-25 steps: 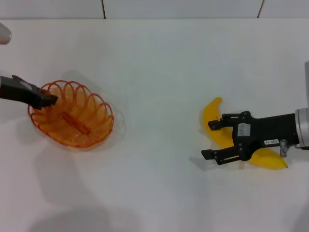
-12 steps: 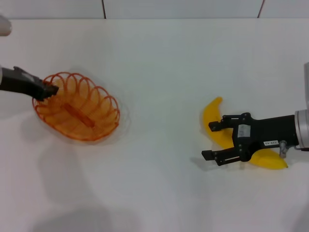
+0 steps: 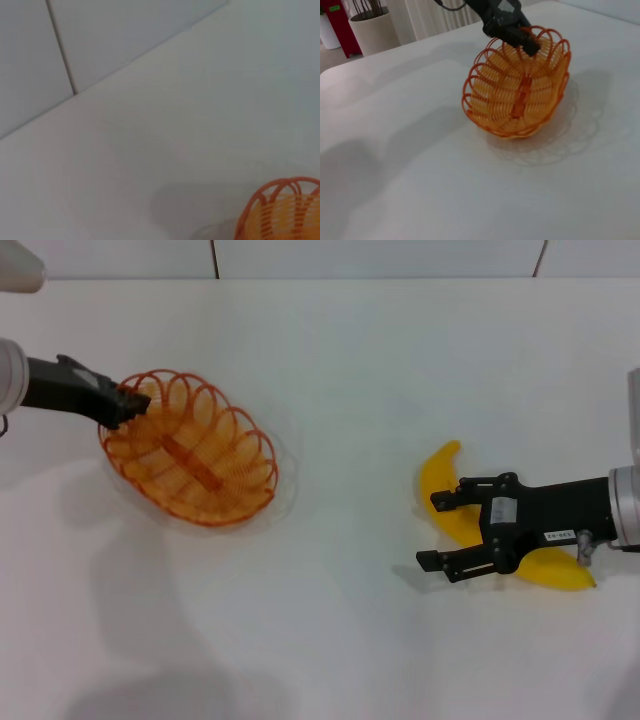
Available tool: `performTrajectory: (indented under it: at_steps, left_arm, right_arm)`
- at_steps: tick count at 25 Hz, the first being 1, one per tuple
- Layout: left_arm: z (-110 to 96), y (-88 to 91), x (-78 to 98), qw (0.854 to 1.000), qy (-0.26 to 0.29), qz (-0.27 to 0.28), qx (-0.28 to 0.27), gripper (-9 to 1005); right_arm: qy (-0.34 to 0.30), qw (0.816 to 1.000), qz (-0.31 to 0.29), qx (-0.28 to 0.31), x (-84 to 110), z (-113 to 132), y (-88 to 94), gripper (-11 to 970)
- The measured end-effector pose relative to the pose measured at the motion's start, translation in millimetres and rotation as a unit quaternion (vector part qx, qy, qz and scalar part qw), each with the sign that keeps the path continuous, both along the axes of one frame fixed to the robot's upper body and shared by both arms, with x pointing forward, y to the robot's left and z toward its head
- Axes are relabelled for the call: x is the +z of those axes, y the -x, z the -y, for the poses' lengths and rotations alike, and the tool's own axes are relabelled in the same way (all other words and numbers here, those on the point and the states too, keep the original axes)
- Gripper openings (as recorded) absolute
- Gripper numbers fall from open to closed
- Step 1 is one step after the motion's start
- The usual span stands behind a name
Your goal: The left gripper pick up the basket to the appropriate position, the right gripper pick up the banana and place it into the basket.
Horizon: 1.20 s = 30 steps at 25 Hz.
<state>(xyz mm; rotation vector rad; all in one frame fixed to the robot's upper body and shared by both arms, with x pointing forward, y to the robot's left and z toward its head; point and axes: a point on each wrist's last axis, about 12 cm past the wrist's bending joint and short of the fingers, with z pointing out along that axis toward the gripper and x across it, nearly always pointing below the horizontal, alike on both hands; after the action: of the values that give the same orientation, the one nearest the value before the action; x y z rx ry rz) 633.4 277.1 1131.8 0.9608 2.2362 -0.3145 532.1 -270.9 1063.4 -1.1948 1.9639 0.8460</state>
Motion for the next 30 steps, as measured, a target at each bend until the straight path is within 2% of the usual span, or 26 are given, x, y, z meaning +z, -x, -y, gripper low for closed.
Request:
performTrajectory:
  at_steps: [14, 22, 30]
  left_arm:
    - [12, -4.6, 11.2, 0.997, 0.053, 0.045, -0.026, 88]
    - [14, -8.3, 14.5, 0.996, 0.064, 0.065, -0.024, 87]
    - [20, -7.4, 5.3, 0.991, 0.105, 0.077, -0.025, 86]
  right_arm:
    - [-0.001, 1.0, 0.003, 0.002, 1.7, -1, -2.0, 872]
    - [-0.001, 1.0, 0.004, 0.003, 2.5, -2, -3.2, 871]
    - [-0.001, 1.0, 0.004, 0.004, 2.6, -3, -3.4, 869]
